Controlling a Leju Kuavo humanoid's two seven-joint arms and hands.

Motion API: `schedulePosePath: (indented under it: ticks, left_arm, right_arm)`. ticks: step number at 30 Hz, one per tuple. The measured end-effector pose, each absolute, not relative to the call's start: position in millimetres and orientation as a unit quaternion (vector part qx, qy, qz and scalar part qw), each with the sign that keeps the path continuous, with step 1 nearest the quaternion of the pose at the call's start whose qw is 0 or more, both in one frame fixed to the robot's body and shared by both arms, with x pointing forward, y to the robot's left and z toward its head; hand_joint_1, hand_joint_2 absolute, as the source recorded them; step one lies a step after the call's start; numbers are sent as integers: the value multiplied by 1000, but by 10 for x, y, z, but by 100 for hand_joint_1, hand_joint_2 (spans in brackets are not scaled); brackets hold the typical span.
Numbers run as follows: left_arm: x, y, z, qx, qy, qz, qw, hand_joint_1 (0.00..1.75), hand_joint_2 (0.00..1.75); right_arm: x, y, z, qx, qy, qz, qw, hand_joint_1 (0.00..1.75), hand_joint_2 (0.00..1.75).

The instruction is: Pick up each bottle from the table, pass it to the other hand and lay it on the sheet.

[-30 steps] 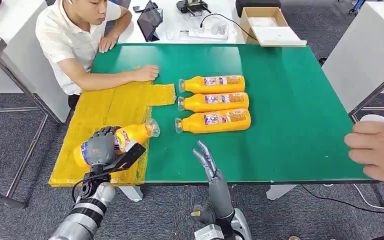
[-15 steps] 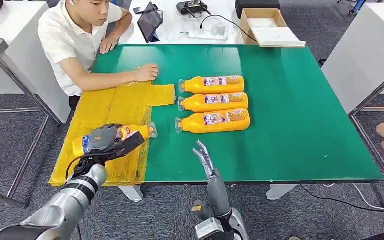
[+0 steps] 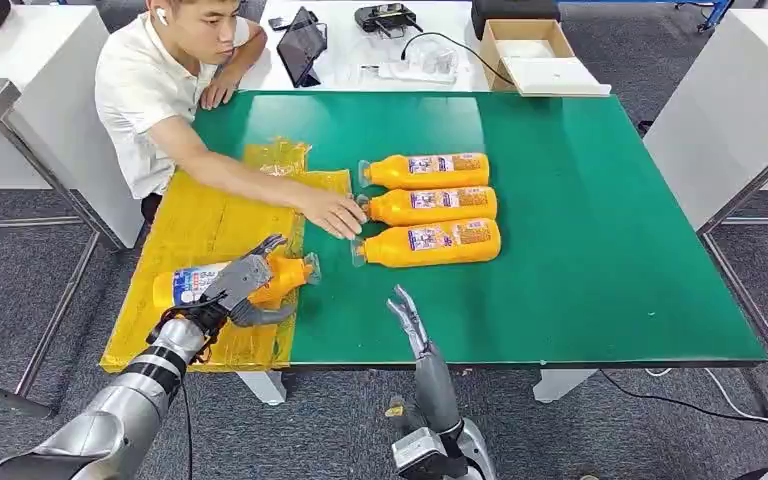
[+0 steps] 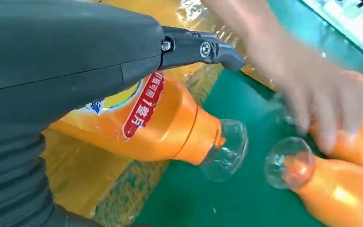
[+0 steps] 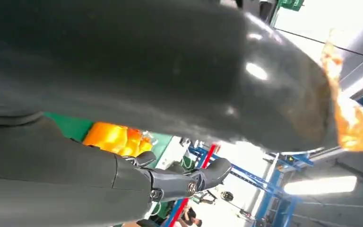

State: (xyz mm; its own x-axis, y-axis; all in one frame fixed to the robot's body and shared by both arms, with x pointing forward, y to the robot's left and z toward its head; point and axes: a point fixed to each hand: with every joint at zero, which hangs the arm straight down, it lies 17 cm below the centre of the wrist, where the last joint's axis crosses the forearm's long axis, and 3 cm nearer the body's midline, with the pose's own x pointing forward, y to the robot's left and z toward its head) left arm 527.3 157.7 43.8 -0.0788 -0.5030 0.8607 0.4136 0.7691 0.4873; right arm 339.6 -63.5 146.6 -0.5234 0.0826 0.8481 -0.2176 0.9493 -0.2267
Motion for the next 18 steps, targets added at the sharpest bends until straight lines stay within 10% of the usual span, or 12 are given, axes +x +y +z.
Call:
schedulePosePath:
  ticks: [1, 8, 18]
  left_arm:
    - [5265, 1573, 442, 33, -654, -337, 677, 0, 175]
    - [5271, 1826, 985, 126, -756, -206, 609, 0, 175]
    - [4694, 1896, 2097, -101, -840, 117, 520, 0, 175]
  right_arm:
    - [3398, -634, 1461, 39, -859, 155, 487, 0, 0]
    - [3414, -662, 1434, 29, -858, 157, 488, 0, 0]
    - [3446, -858, 1420, -62, -865, 181, 464, 0, 0]
